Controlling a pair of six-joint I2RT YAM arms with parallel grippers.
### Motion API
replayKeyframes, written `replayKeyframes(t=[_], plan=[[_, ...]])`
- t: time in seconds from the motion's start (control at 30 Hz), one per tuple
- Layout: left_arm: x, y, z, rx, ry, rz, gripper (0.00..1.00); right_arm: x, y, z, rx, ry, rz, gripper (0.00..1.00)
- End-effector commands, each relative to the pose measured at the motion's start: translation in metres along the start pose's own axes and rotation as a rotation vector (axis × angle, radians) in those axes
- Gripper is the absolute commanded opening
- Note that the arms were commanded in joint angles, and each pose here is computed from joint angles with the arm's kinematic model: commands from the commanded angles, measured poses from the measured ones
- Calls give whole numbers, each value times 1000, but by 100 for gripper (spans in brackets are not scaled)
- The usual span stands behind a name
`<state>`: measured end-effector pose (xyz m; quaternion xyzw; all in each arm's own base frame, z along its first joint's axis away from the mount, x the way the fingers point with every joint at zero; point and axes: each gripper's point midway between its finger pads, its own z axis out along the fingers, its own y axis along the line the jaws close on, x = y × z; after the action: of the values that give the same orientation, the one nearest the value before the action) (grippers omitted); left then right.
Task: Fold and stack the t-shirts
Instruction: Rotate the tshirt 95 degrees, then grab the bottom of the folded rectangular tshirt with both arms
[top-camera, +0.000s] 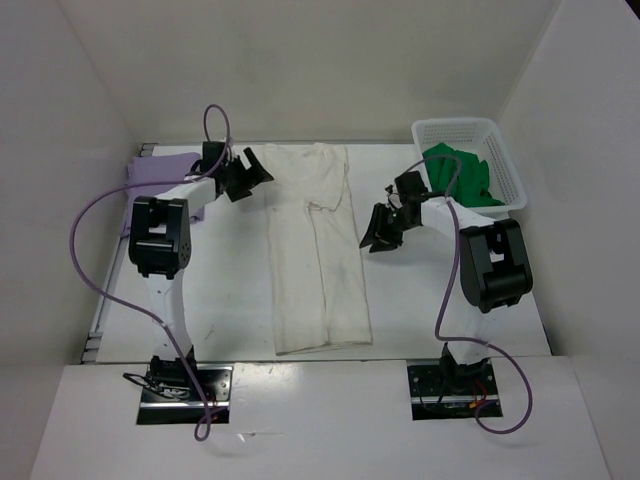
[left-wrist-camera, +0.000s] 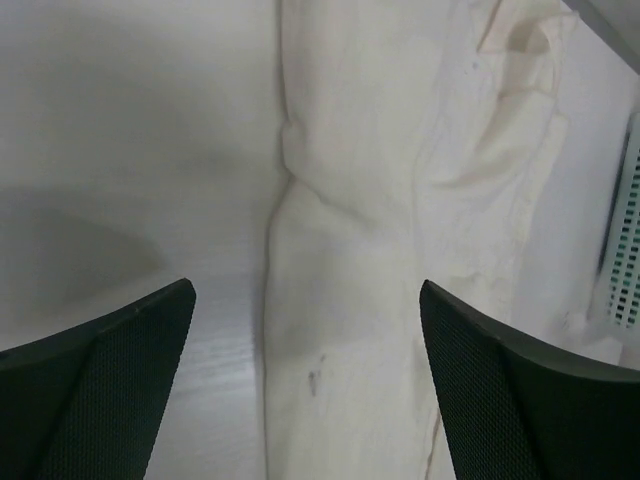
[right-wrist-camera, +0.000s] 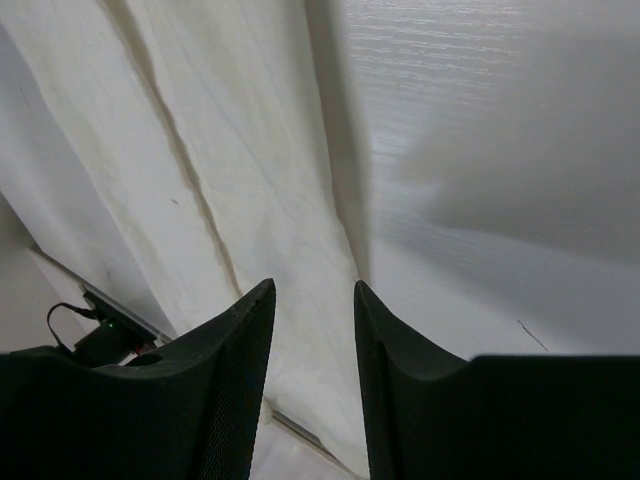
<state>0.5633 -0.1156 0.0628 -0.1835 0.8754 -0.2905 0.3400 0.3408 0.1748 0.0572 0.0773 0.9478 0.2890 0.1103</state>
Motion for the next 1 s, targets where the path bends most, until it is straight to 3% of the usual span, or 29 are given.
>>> replayKeyframes(t=[0.0,0.07,0.13,0.17,0.2,0.23,0.33,0.5,0.6,0.7,0.77,0.87,0.97], plan=[[14,-4,-27,-10,26,52,100,-2,9,-16,-33,-71,-6,43],[22,-10,-49,-5,42,59,100,18,-1,-14,-6,-54,33,36],[56,-2,-79,-14,94,50,98,35,-8,-19,1,-62,59,29],[68,-6,-90,18,106,40,89,39,-8,-21,-3,-69,75,25],[82,-3,-101,19,126,22,73,52,-14,-19,14,-53,88,19],[110,3,-125,8,169,-7,44,56,-9,-26,5,-74,95,18],[154,-5,-164,0,239,-4,29,74,-1,-37,-20,-88,114,18],[244,-1,-233,4,428,-117,33,100,17,-47,-47,-77,131,18],[268,-10,-261,90,468,-185,38,116,9,-50,-3,-66,183,26],[294,-4,-267,86,546,-199,44,132,-4,-44,28,-31,259,32],[306,-4,-271,79,587,-191,55,147,-13,-36,60,26,291,34],[328,0,-275,51,669,-206,62,162,-16,-30,94,53,295,37],[344,9,-280,42,694,-232,64,178,-24,-29,121,73,329,39]])
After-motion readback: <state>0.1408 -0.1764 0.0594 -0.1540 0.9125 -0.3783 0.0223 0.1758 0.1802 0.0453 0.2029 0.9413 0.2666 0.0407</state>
